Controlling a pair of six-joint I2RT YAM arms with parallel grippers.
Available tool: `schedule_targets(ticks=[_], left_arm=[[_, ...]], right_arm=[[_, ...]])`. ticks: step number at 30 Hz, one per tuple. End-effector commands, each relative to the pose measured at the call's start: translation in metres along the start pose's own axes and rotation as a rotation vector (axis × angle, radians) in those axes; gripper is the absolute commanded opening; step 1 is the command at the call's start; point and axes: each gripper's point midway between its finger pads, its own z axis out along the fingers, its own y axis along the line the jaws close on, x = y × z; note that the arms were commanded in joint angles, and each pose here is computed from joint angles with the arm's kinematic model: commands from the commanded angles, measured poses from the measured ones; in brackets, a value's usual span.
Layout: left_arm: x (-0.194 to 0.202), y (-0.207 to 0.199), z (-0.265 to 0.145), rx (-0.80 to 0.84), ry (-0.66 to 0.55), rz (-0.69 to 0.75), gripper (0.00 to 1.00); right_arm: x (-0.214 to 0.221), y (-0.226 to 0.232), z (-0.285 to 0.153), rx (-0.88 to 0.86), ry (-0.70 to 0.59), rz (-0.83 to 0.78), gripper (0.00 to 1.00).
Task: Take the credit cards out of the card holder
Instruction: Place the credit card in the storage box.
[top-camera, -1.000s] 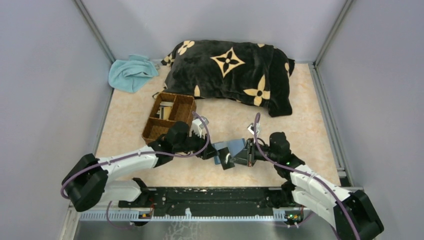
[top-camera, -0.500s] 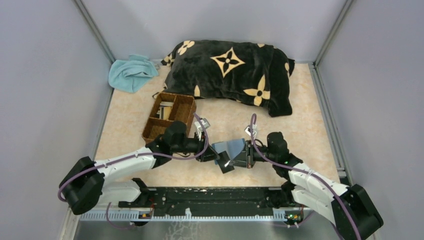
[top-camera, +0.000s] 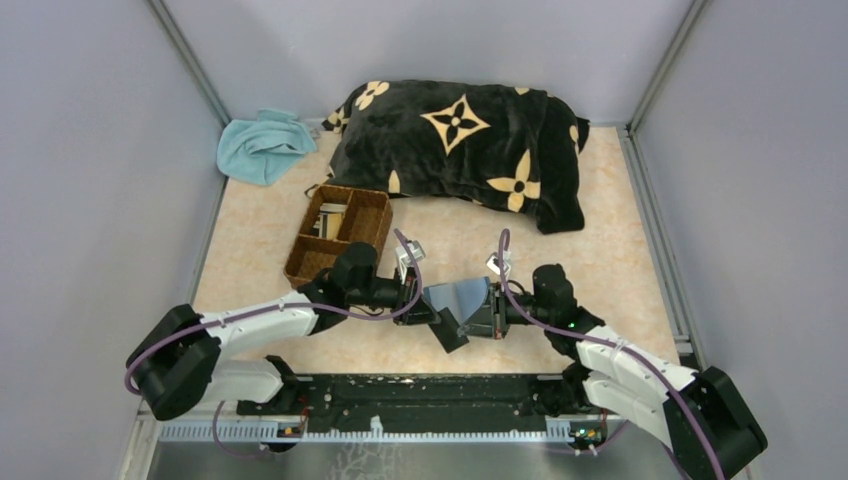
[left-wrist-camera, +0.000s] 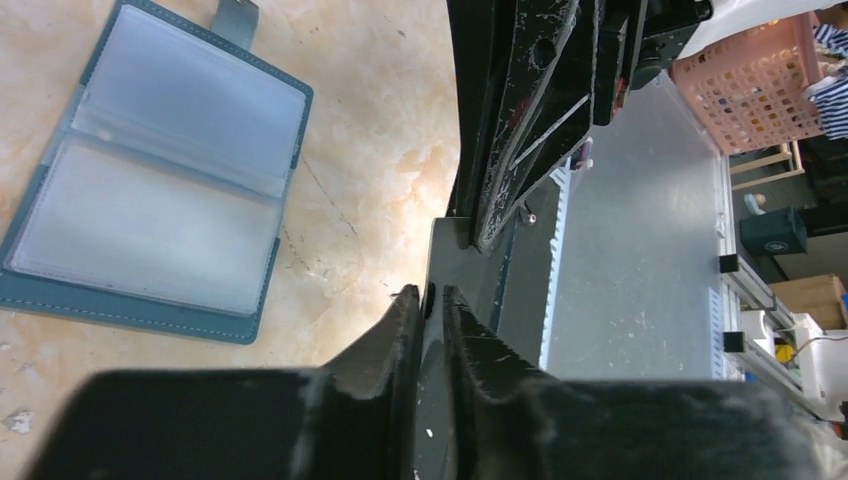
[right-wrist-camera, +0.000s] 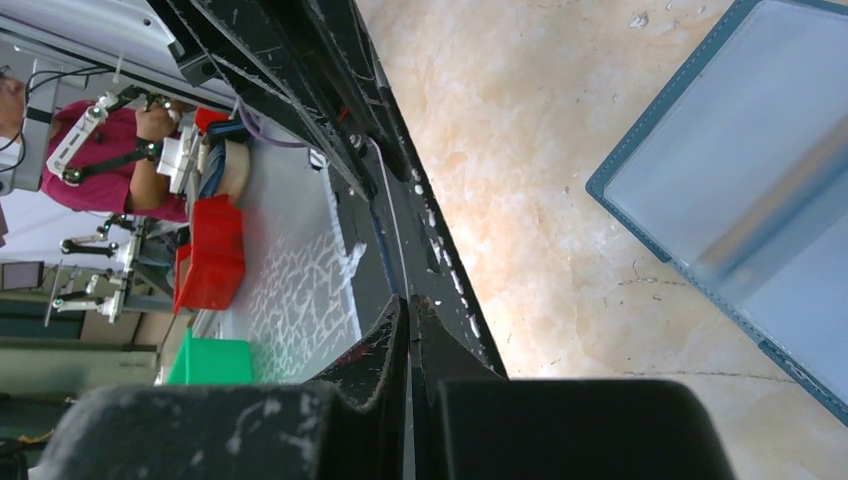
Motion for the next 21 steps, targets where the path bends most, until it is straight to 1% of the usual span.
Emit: schedule_targets(ticks=[1,3,8,11,12,13,14,15,16,19,21], left_arm=[[0.000,-0.014,0.001,0.082,0.009,0.033,0.11],[0.002,-0.016,0.001,0.098,0.017,0.031,0.01],[0.004,-0.015,0.001,0.098,0.013,0.024,0.00],[0.000,-0.008,0.001,0.047,-0.008,0.015,0.00],[0.000,-0.004,0.001,0.026,-0.011,0.011,0.00],[-0.001,-0.001,0.001,0.003,-0.018,0.007,0.00],[-0.003,0.003,0.001,-0.022,-0.025,0.002,0.00],[-0.004,0.007,0.000,-0.048,-0.032,-0.004,0.00],[-0.007,0.012,-0.002,-0.078,-0.040,-0.015,0.00],[-0.018,0.027,-0.011,-0.172,-0.092,-0.049,0.00],[-0.029,0.038,-0.023,-0.238,-0.153,-0.077,0.00]], right_arm=[[-0.032,0.020,0.003,-0.052,-0.075,-0.116,0.00],[-0.033,0.020,0.004,-0.049,-0.078,-0.116,0.00],[-0.034,0.018,0.004,-0.040,-0.081,-0.113,0.00],[-0.035,0.013,0.004,-0.009,-0.090,-0.108,0.00],[-0.036,0.010,0.003,0.010,-0.097,-0.109,0.03],[-0.038,0.007,0.003,0.033,-0.107,-0.110,0.14],[-0.041,0.003,0.002,0.062,-0.121,-0.110,0.23],[-0.043,0.000,0.001,0.087,-0.132,-0.112,0.32],[-0.046,-0.004,-0.001,0.121,-0.144,-0.112,0.37],[-0.058,-0.022,-0.010,0.267,-0.207,-0.108,0.46],[-0.065,-0.037,-0.020,0.376,-0.262,-0.098,0.48]])
